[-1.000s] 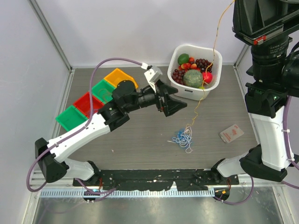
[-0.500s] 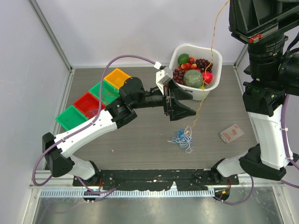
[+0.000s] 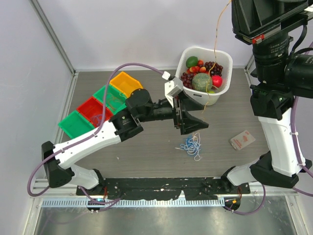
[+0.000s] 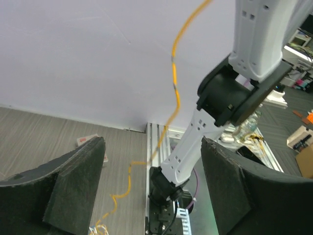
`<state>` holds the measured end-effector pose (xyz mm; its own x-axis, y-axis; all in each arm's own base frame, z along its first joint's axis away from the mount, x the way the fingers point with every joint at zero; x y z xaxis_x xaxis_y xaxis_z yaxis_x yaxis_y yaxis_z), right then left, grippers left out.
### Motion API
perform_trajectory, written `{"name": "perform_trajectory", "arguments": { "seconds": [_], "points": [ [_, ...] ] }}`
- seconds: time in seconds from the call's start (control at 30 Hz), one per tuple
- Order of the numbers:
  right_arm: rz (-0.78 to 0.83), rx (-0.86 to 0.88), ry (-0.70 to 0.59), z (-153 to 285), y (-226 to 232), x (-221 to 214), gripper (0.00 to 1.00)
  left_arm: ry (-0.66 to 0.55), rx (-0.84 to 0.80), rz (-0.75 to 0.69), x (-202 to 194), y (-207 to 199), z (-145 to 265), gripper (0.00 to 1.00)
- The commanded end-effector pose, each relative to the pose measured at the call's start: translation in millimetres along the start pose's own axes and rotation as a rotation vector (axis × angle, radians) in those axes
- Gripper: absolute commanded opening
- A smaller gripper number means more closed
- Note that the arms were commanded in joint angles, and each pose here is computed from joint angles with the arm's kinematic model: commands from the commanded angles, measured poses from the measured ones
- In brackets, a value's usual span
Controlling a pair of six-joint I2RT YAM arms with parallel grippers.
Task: Untangle the cables
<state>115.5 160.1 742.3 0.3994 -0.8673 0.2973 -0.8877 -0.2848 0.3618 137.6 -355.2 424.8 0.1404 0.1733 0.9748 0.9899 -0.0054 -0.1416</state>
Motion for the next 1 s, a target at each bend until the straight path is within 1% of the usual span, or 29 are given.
{"name": "perform_trajectory", "arguments": {
  "seconds": [0.0, 0.03, 0.17, 0.2, 0.23, 0.27, 0.3, 0.33, 0.37, 0.43, 0.47, 0.5, 0.57, 0.67, 0.87, 0.93, 0.97],
  "points": [
    [-0.009, 0.033, -0.027, -1.7, 7.0, 4.3, 0.01, -0.085, 0.136, -0.05, 15.2, 19.3, -19.0, 0.77],
    [-0.012, 0.037, -0.031, -1.9, 8.4, 5.0, 0.01, -0.083, 0.199, -0.052, 8.5, 29.5, -22.0, 0.7],
    [-0.024, 0.055, -0.06, -5.8, 12.3, 9.4, 0.01, -0.079, 0.384, -0.042, -25.4, 64.8, -31.9, 0.56],
    [-0.032, 0.084, -0.069, -7.4, 22.1, 12.7, 0.01, -0.052, 0.438, -0.051, -41.2, 76.3, -32.7, 0.52],
    [-0.038, 0.085, -0.072, -11.0, 16.6, 11.8, 0.01, -0.025, 0.494, -0.048, -58.0, 86.2, -32.7, 0.5],
    [-0.045, 0.122, -0.084, -12.6, 29.7, 16.4, 0.01, 0.002, 0.558, -0.041, -78.5, 99.1, -29.6, 0.47],
    [-0.062, 0.119, -0.087, -16.2, 22.9, 15.1, 0.01, 0.04, 0.59, -0.03, -102.4, 112.9, -27.4, 0.45],
    [-0.062, 0.153, -0.106, -17.3, 34.4, 20.1, 0.01, 0.083, 0.622, -0.01, -124.8, 122.6, -23.5, 0.45],
    [-0.073, 0.153, -0.112, -20.0, 30.1, 19.9, 0.01, 0.134, 0.635, 0.012, -150.0, 133.3, -18.8, 0.45],
    [-0.103, 0.189, -0.144, -21.1, 39.8, 25.2, 0.01, 0.267, 0.665, 0.055, -200.5, 153.9, -5.2, 0.42],
    [-0.118, 0.195, -0.163, -21.8, 40.0, 27.3, 0.01, 0.333, 0.695, 0.083, -222.3, 161.9, 2.3, 0.4],
    [-0.13, 0.212, -0.174, -21.5, 42.6, 29.0, 0.01, 0.368, 0.672, 0.122, -234.6, 165.4, 7.7, 0.37],
    [-0.121, 0.211, -0.188, -21.6, 45.7, 31.6, 0.01, 0.408, 0.7, 0.13, -243.7, 167.3, 19.8, 0.35],
    [-0.061, 0.195, -0.19, -18.3, 52.9, 34.1, 0.01, 0.416, 0.709, 0.1, -245.2, 160.3, 37.3, 0.37],
    [-0.016, 0.158, -0.18, -17.9, 40.9, 30.2, 0.01, 0.485, 0.718, 0.107, -259.4, 143.9, 68.7, 0.37],
    [0.013, 0.163, -0.183, -19.2, 41.3, 30.9, 0.01, 0.499, 0.759, 0.101, -261.6, 141.7, 79.6, 0.35],
    [0.024, 0.181, -0.194, -18.4, 50.5, 34.6, 0.01, 0.506, 0.775, 0.1, -264.1, 141.2, 84.6, 0.33]
  ]
}}
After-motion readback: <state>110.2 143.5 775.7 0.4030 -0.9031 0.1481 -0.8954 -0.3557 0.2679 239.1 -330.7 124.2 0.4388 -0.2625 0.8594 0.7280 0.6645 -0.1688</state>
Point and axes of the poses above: each gripper's point midway between its finger pads, its own z axis back along the fingers, its own y axis along the line the jaws close on, x = y × z, the point moved 7 cm from there along z, back along the fingers, and after that the axes turned 7 degrees about -z, right-handed, at the moved point
